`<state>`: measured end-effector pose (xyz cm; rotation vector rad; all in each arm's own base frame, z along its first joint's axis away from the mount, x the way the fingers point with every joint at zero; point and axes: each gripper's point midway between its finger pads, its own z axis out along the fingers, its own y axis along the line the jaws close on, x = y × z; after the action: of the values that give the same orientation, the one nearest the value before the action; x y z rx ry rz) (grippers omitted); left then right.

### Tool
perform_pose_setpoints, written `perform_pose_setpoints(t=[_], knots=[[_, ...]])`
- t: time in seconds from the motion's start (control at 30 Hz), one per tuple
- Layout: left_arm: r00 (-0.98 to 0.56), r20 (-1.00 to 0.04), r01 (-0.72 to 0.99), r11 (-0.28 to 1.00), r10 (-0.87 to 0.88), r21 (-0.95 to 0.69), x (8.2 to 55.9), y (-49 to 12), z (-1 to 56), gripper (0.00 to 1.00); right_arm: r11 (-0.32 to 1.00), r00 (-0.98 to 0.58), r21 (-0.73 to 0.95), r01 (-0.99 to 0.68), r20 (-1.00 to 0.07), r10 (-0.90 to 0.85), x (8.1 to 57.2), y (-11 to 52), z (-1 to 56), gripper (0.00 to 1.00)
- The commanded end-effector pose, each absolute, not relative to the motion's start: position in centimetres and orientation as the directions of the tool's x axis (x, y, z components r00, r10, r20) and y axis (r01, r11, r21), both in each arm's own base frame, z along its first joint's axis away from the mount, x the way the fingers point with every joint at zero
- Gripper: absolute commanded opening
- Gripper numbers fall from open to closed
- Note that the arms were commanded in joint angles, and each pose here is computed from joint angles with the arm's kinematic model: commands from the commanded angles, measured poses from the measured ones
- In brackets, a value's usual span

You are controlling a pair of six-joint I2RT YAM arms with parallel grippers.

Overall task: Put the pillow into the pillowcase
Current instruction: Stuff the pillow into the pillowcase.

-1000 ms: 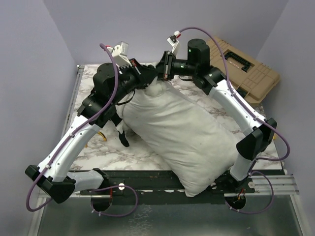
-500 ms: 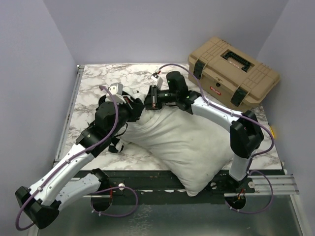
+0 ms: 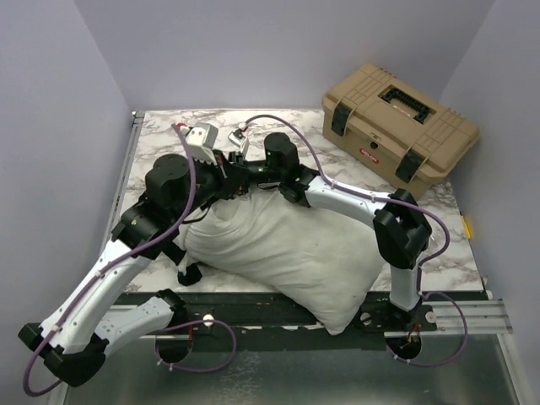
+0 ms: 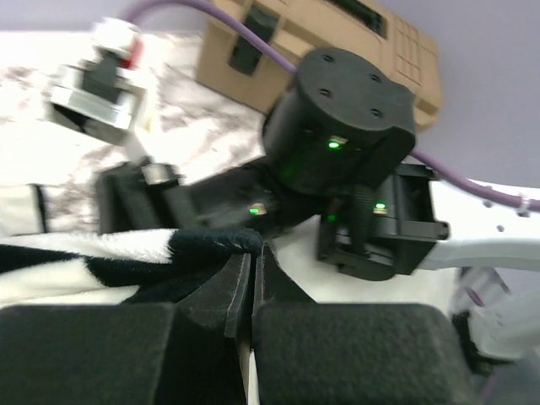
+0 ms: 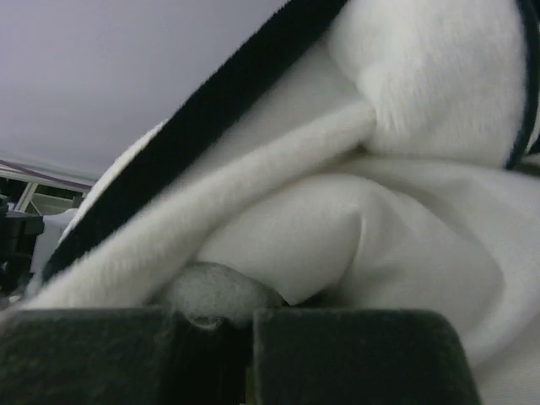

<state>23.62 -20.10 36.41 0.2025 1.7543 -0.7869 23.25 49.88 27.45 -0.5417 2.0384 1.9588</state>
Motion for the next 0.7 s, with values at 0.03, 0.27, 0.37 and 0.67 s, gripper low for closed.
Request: perform_pose_setpoints(t=[0.03, 0.27, 0.37, 0.67], knots=[[-0.463, -0.839, 0.76, 0.359, -0.287, -0.542, 19.1, -27.7, 44.0, 0.0, -0.036, -0.9, 0.901, -0.433, -0.435, -0.04, 24.0, 52.4, 29.0, 0.0], [-0.438, -0.85, 0.772, 0.362, -0.293, -0.522, 19.0, -28.8, 44.7, 0.0, -0.153, -0.925, 0.913, -0.379, -0.366, 0.108, 27.9, 48.6, 33.1, 0.0], [-0.404, -0.861, 0.751, 0.424, -0.309, -0.505, 20.4, -28.4, 44.3, 0.0, -0.156, -0.908, 0.898, -0.411, -0.388, 0.156, 29.2, 46.2, 35.5, 0.0], [-0.394, -0.86, 0.777, 0.384, -0.323, -0.5, 22.3, -31.6, 44.0, 0.0, 0.028, -0.779, 0.826, -0.562, -0.541, 0.316, 32.4, 39.1, 42.3, 0.0]])
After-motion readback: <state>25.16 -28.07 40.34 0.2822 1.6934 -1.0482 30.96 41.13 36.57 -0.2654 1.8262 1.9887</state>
